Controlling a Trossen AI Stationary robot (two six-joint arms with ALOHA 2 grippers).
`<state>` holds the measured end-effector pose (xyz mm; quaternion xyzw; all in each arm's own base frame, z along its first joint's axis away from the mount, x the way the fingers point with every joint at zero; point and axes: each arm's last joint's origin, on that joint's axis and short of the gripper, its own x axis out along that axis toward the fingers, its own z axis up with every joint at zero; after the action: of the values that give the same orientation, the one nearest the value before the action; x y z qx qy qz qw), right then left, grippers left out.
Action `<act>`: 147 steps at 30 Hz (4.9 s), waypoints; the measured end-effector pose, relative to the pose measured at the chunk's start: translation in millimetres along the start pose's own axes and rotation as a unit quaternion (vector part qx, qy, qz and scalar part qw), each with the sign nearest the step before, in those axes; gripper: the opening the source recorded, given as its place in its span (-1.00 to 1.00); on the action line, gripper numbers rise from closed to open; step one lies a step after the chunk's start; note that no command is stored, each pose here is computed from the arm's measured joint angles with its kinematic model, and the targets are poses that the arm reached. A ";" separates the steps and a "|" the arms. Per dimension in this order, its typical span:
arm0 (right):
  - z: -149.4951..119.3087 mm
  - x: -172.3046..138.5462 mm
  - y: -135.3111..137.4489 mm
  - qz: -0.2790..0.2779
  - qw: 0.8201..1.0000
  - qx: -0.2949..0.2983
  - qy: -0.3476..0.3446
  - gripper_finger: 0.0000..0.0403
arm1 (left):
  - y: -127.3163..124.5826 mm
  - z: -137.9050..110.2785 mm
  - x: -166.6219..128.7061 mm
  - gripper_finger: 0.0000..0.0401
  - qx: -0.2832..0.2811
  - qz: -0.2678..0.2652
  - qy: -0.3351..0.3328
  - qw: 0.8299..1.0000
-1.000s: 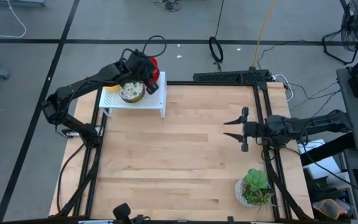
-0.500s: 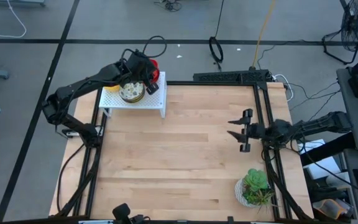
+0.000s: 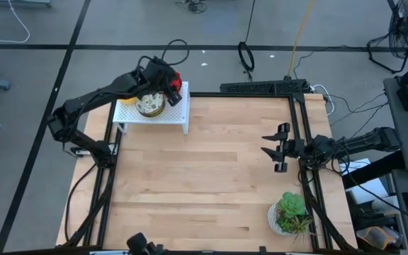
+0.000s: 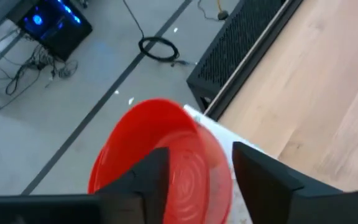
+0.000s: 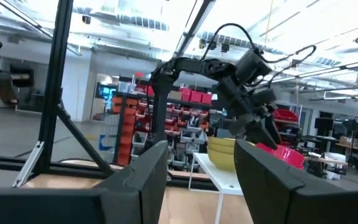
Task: Pick & Place Mini bowls
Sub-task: Return to Home Position
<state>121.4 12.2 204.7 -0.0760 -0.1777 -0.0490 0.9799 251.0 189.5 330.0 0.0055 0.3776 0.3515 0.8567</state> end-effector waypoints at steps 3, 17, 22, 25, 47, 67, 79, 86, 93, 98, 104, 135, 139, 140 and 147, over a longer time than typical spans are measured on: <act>-2.7 -0.1 0.6 0.003 1.000 -0.003 0.014 -0.15 | -1.3 4.4 -13.5 0.00 -0.001 -0.002 -0.028 1.000; -10.5 -0.6 2.3 0.012 0.998 -0.012 0.053 -0.15 | 9.5 -27.4 -167.2 0.11 -0.080 -0.060 -0.142 0.985; -10.5 -0.6 2.2 0.012 0.998 -0.012 0.053 -0.15 | 15.0 -64.2 -215.6 0.11 -0.100 -0.106 -0.146 0.978; -10.5 -0.6 2.2 0.012 0.998 -0.012 0.053 -0.15 | 18.8 -82.3 -236.5 0.11 -0.131 -0.123 -0.155 0.971; -10.5 -0.6 2.3 0.012 0.998 -0.011 0.053 -0.15 | -15.1 -169.1 -173.3 0.11 -0.183 -0.196 -0.323 0.908; -10.5 -0.6 2.3 0.012 0.998 -0.011 0.053 -0.15 | -66.3 -222.6 -76.3 0.11 -0.214 -0.252 -0.401 0.854; -10.5 -0.6 2.3 0.012 0.998 -0.011 0.053 -0.15 | -81.6 -235.8 -71.3 0.11 -0.180 -0.289 -0.409 0.846; -10.5 -0.6 2.3 0.012 0.998 -0.011 0.053 -0.15 | -82.3 -236.6 -70.6 0.11 -0.182 -0.276 -0.404 0.853; -10.5 -0.6 2.3 0.012 0.998 -0.011 0.053 -0.15 | -78.4 -239.9 -64.7 0.11 -0.210 -0.178 -0.385 0.881; -10.5 -0.6 2.3 0.012 0.998 -0.011 0.053 -0.15 | -79.4 -243.2 -61.0 0.11 -0.204 -0.165 -0.364 0.894; -10.6 -0.6 2.3 0.012 0.998 -0.011 0.053 -0.15 | -79.6 -243.4 -60.8 0.11 -0.203 -0.167 -0.362 0.894; -10.6 -0.6 2.3 0.012 0.998 -0.011 0.053 -0.15 | -79.5 -243.3 -60.9 0.11 -0.202 -0.166 -0.362 0.894; -10.6 -0.6 2.3 0.012 0.998 -0.012 0.053 -0.15 | -79.5 -243.3 -60.9 0.11 -0.202 -0.166 -0.362 0.894; -10.5 -0.6 2.3 0.012 0.998 -0.011 0.053 -0.15 | -79.5 -243.3 -60.9 0.11 -0.202 -0.167 -0.363 0.894; -10.5 -0.6 2.3 0.012 0.998 -0.011 0.053 -0.15 | -79.4 -243.1 -61.1 0.11 -0.202 -0.167 -0.363 0.894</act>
<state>124.7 12.8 194.4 -0.0867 -0.1238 -0.0431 0.9876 111.8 30.4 173.7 -0.1039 -0.0434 0.2461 0.9627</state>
